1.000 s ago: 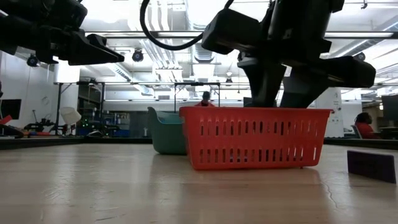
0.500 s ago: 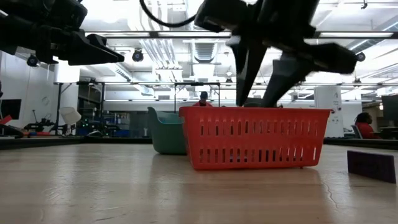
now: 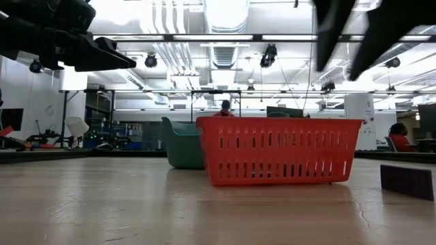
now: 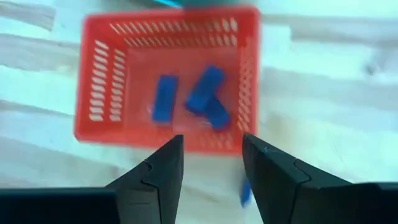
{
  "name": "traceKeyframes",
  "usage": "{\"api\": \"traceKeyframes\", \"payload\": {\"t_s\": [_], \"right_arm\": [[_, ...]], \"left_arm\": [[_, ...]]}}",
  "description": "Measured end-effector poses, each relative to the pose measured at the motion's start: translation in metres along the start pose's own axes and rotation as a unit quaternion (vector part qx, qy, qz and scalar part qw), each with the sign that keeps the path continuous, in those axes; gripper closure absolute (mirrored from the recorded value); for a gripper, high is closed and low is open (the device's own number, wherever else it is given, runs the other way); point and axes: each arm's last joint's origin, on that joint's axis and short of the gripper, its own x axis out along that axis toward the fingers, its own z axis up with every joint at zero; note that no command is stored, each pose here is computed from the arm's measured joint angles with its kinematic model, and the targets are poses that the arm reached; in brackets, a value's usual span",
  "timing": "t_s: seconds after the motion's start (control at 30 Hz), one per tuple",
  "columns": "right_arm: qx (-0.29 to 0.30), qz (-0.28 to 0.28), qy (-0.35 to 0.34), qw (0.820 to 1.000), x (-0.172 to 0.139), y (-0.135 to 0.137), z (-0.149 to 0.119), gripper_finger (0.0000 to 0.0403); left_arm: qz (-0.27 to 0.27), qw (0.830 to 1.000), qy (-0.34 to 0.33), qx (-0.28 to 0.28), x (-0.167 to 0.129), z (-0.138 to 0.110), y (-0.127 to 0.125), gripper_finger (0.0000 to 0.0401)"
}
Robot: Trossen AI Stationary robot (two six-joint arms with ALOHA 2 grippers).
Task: Pick & Place School Supplies
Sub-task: Put the violet eraser in the red bin
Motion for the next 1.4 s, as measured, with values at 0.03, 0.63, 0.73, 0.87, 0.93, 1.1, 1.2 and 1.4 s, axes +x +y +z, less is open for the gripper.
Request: {"api": "traceKeyframes", "payload": {"t_s": [0.03,0.63,0.73,0.87,0.93,1.1,1.2,1.4], "right_arm": [[0.005,-0.002,0.001,1.000,-0.002,-0.003,-0.004,0.0243],[0.031,-0.049,0.052,0.997,0.008,-0.027,-0.033,0.0243],[0.034,-0.042,0.057,0.997,0.013,-0.028,-0.036,0.0243],[0.035,-0.031,0.064,0.997,0.022,-0.030,-0.040,0.0243],[0.033,-0.026,0.068,0.997,0.027,-0.032,-0.041,0.0243],[0.030,-0.018,0.072,0.997,0.040,-0.037,-0.045,0.0243],[0.012,-0.016,0.072,0.997,0.046,-0.041,-0.046,0.0246],[0.009,-0.015,0.073,0.997,0.056,-0.047,-0.048,0.0261]], "left_arm": [[0.000,1.000,0.000,0.000,0.000,0.000,0.000,0.0233],[0.000,1.000,0.000,0.000,0.000,0.000,0.000,0.0233],[0.000,1.000,0.000,0.000,0.000,0.000,0.000,0.0233],[-0.001,1.000,0.000,0.000,0.000,0.000,0.000,0.0233],[-0.001,1.000,0.000,0.000,0.000,0.000,0.000,0.0233],[0.000,1.000,0.000,0.000,0.000,0.000,0.000,0.0233],[0.000,1.000,0.000,0.000,0.000,0.000,0.000,0.0233],[0.000,1.000,0.000,0.000,0.000,0.000,0.000,0.0233]]}}
